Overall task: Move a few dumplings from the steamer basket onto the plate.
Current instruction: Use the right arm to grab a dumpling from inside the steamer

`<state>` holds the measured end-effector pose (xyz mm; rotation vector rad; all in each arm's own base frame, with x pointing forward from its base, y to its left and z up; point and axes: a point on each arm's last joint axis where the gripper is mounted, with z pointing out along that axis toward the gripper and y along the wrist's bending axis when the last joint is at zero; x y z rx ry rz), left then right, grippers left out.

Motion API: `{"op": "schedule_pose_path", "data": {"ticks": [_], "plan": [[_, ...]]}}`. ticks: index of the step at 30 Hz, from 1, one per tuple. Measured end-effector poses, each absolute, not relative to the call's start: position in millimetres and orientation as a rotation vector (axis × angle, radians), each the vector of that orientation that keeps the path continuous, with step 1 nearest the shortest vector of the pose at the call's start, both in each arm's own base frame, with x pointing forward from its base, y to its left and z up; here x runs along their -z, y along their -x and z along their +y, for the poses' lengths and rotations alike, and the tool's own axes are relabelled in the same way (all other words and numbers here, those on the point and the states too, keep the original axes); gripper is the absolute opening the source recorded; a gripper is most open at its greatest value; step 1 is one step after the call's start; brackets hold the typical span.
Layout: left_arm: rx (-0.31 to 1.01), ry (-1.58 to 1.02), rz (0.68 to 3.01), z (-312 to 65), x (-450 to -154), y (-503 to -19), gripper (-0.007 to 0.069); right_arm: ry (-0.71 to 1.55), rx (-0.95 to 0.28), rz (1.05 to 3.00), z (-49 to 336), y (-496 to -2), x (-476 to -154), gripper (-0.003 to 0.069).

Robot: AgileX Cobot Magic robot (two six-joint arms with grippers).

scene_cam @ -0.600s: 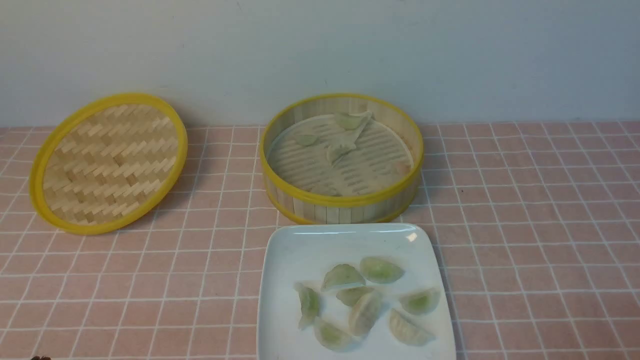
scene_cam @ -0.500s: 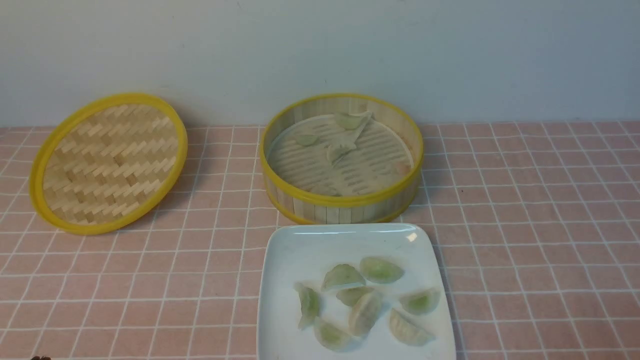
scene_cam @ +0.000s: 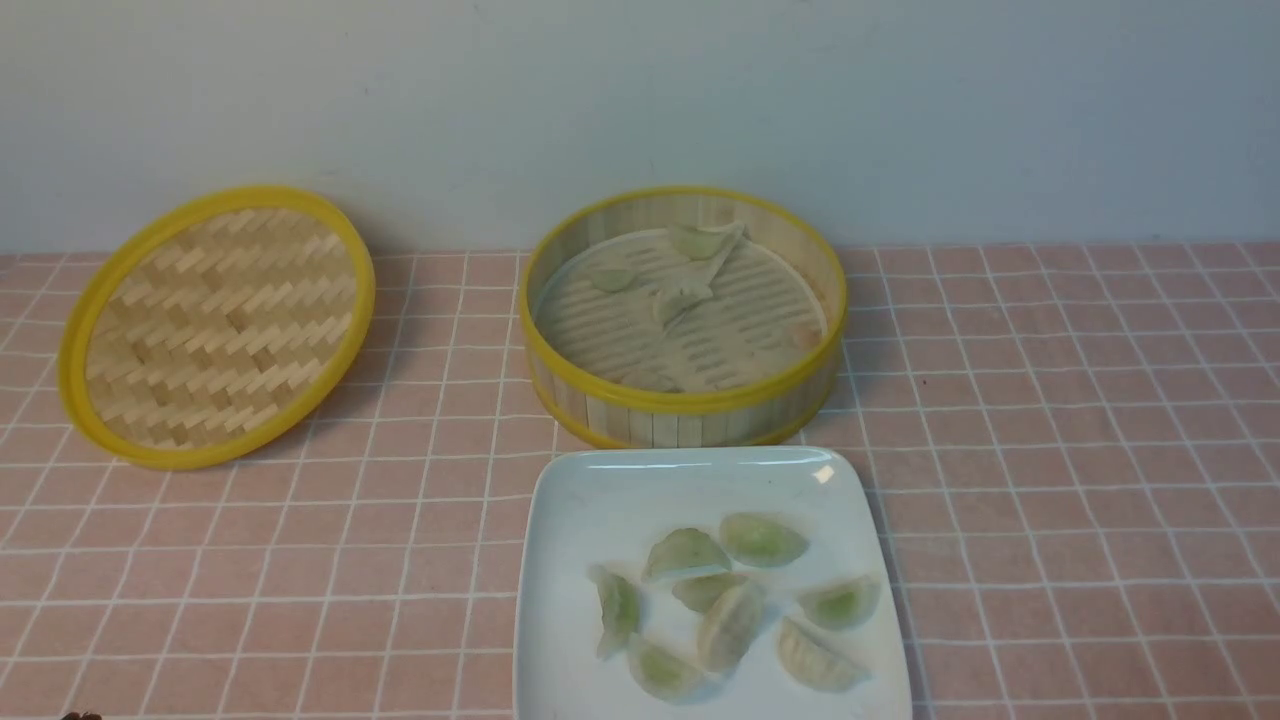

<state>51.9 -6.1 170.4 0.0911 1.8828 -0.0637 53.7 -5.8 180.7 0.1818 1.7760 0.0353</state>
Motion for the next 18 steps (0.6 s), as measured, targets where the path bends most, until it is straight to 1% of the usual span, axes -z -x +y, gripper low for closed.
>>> {"op": "schedule_pose_path", "data": {"ticks": [5,9,12,14,15,18], "plan": [[0.064,-0.091,1.882,-6,-170,-52,-0.0006,-0.19,-0.052,1.763,-5,-54,-181,-0.0015],[0.064,-0.091,1.882,-6,-170,-52,-0.0006,-0.353,-0.29,1.618,-1,-56,-190,-0.0015],[0.064,-0.091,1.882,-6,-170,-52,-0.0006,-0.538,-0.527,1.449,-1,-56,-202,-0.0015],[0.061,-0.095,1.882,-6,-170,-52,-0.0006,-0.606,-0.609,1.377,-2,-56,-206,-0.0015],[0.056,-0.101,1.881,-6,-170,-52,-0.0006,-0.625,-0.63,1.359,-3,-56,-207,-0.0015],[0.036,-0.122,1.88,-6,-170,-52,-0.0006,-0.643,-0.65,1.339,-3,-56,-208,-0.0015]]}}
